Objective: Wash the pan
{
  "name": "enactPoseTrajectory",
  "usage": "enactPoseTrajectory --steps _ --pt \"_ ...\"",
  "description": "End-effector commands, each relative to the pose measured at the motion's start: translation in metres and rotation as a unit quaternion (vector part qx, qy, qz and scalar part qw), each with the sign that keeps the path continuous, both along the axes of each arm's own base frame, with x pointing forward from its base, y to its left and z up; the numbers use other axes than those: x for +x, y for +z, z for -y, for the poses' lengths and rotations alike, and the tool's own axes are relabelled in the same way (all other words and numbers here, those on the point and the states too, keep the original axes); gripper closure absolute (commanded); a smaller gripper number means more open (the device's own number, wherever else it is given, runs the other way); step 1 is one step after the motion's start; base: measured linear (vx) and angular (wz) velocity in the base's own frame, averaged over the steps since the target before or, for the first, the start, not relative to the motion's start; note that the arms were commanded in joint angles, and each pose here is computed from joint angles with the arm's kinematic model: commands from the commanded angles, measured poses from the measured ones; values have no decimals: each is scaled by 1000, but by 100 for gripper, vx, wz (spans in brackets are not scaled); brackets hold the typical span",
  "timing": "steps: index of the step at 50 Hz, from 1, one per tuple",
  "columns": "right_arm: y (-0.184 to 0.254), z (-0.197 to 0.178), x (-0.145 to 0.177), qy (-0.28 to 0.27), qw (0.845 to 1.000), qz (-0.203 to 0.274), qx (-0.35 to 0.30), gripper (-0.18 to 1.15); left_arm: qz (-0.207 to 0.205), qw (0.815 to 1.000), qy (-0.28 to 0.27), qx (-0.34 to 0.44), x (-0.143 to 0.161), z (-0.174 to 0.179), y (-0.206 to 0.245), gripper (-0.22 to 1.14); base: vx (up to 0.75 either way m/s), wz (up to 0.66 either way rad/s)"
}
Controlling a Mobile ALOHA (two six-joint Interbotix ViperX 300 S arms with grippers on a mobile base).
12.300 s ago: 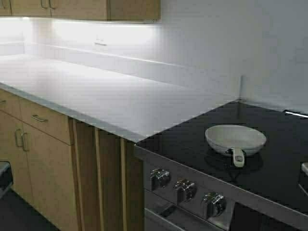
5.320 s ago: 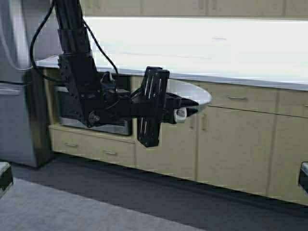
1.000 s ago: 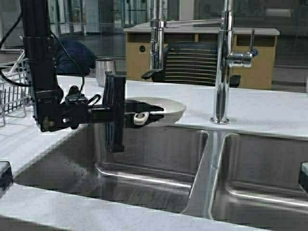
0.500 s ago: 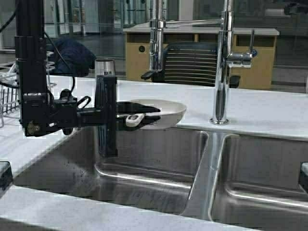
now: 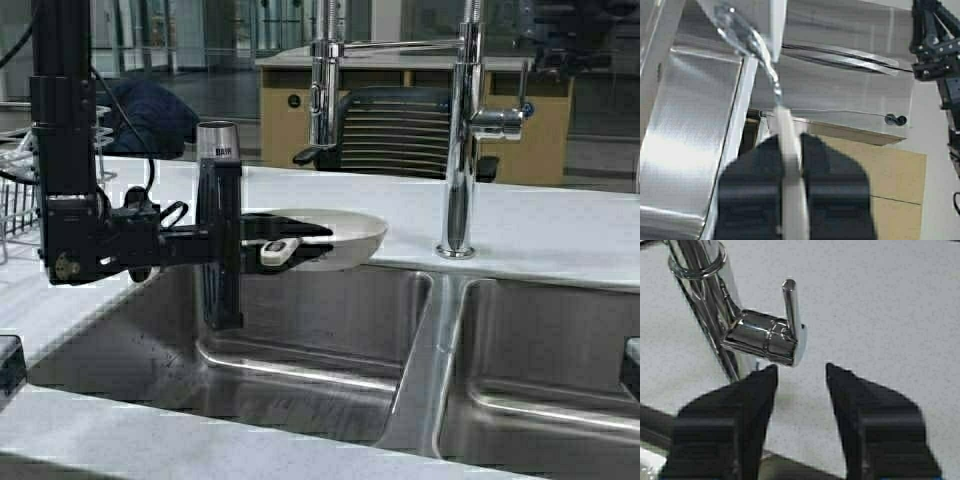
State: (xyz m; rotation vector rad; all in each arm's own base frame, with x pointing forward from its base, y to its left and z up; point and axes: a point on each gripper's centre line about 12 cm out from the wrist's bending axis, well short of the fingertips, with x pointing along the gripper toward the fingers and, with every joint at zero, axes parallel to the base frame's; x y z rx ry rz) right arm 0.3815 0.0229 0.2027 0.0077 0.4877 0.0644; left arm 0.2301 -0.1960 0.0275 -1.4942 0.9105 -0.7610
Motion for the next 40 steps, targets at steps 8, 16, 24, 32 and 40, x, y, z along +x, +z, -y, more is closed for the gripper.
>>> enactPoseTrajectory --steps 8,16,24,32,40 --pt "12 -20 12 24 1000 18 3 -4 20 1000 -3 -9 4 3 4 89 0 0" --pt "7 -22 19 25 1000 11 1 -4 20 1000 -3 -9 5 4 2 89 0 0" --pt "4 -22 26 25 1000 9 1 -4 19 1000 -3 -9 4 3 2 89 0 0" --pt "4 -22 27 25 1000 8 -1 -4 18 1000 -3 -8 5 4 2 89 0 0" --pt "0 -16 37 16 1000 6 -1 -4 20 1000 -3 -10 6 4 2 89 0 0"
